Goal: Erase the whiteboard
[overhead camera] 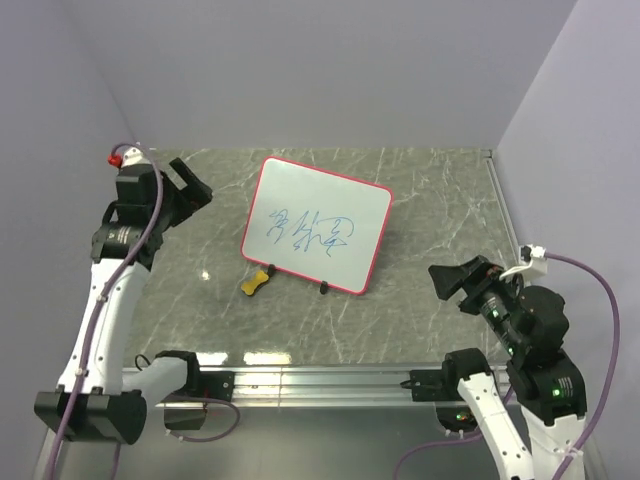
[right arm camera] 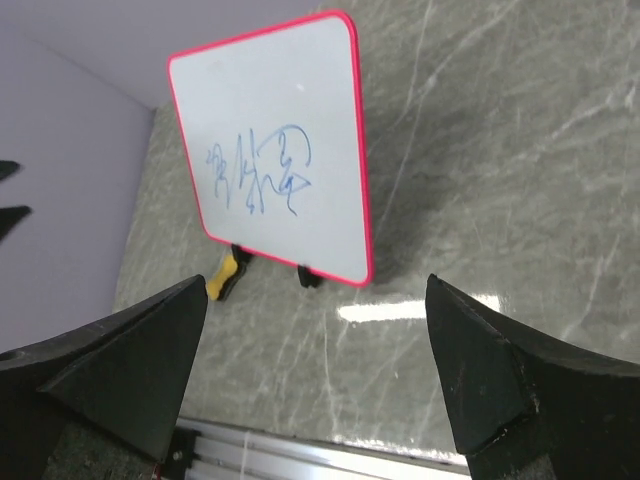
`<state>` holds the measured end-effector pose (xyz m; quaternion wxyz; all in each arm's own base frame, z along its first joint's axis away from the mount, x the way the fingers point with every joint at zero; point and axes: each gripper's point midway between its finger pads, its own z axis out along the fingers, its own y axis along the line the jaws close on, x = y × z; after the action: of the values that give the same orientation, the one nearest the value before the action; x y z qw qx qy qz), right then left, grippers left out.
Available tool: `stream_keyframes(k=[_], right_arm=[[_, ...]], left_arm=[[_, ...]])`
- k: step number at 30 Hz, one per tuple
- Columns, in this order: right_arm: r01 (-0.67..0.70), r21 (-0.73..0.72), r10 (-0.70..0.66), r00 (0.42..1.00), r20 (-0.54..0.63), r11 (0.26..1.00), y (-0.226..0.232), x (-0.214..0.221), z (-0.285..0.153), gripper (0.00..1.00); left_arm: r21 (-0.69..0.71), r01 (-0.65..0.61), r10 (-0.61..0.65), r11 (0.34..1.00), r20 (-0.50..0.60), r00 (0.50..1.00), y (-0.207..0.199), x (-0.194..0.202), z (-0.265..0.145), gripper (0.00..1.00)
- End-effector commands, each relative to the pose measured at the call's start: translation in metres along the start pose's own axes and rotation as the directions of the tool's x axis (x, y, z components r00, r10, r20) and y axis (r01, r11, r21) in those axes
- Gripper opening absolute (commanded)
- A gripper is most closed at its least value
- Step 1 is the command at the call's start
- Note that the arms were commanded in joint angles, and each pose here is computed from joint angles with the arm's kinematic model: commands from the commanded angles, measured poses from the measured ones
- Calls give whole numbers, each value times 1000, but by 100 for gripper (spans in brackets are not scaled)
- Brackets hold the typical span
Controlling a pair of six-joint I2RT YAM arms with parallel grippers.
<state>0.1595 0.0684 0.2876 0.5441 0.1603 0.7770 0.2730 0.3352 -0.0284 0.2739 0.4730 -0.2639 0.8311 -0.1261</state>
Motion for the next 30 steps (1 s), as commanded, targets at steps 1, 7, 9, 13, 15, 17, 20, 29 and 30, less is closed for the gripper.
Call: stream_keyframes(k=[1,7,9,13,15,17,20,29,30], right_arm=[[4,7,-4,999,-44,1000,-2,12,-21,96],[6,39,-4,998,-59,999,-13,24,-43,96],[3,37,1,996,-86,999,-15,32,-50,96],[3,35,1,993,-117,999,-19,43,-52,95],[-4,58,11,991,-133,998,-23,47,-53,95],[-8,74,18,989,-146,997,-25,49,-54,95],[-14,88,28,987,-159,996,-27,51,-56,95],[20,150,11,979,-203,988,-36,55,-71,94],[23,159,8,981,-193,987,-37,53,-73,94]], left_arm=[[19,-43,46,999,-202,978,8,45,4,99],[179,-146,194,973,-290,937,-7,108,10,99],[265,-183,259,947,-289,922,-19,130,9,100],[361,-209,324,909,-295,899,-28,154,9,99],[370,-227,348,901,-303,887,-26,164,12,99],[365,-248,368,897,-309,877,-21,169,18,99],[350,-285,409,892,-361,838,-11,190,34,97],[314,-333,443,889,-407,798,-11,215,67,94],[311,-334,445,890,-422,790,-9,220,72,94]])
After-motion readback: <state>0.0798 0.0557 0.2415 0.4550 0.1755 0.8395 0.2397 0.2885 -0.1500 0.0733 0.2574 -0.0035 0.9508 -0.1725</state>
